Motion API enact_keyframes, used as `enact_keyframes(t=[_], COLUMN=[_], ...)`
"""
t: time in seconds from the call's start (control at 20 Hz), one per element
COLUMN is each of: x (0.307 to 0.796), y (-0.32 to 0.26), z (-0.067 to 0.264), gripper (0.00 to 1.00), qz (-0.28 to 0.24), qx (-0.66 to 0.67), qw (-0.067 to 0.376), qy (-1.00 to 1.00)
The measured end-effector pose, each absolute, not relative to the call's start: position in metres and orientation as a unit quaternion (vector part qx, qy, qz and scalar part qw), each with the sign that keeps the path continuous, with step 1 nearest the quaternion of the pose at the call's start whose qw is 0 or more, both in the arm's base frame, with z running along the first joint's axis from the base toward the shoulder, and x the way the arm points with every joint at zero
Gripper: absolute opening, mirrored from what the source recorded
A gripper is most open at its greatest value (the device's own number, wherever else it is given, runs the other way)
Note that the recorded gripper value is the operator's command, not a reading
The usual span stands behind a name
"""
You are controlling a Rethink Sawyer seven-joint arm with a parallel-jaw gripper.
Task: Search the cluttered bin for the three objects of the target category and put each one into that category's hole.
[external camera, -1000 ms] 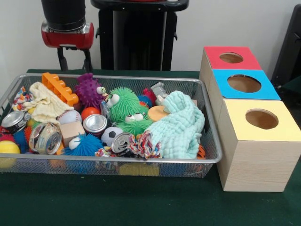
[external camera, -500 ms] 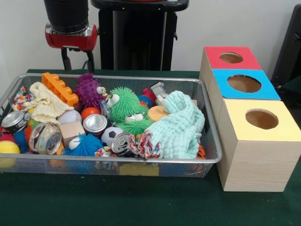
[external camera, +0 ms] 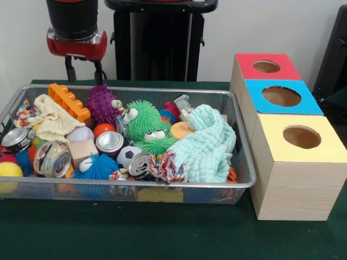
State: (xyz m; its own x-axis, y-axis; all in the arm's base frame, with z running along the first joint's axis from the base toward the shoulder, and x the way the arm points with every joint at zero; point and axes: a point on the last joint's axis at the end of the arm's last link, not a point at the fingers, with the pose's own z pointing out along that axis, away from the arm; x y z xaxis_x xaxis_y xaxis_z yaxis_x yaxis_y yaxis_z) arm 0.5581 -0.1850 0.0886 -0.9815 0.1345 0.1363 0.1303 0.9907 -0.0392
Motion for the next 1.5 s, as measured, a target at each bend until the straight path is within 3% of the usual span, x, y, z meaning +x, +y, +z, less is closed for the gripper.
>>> enact_keyframes(t=[0.8, 1.5], x=[0.593, 0.594], y=[-0.115, -0.167], z=[0.108, 0.089], gripper=[1.00, 1.00], qz=[0.037, 0.010], qx=[-0.012, -0.069], qw=[0.021, -0.027], qy=[-0.999, -0.997])
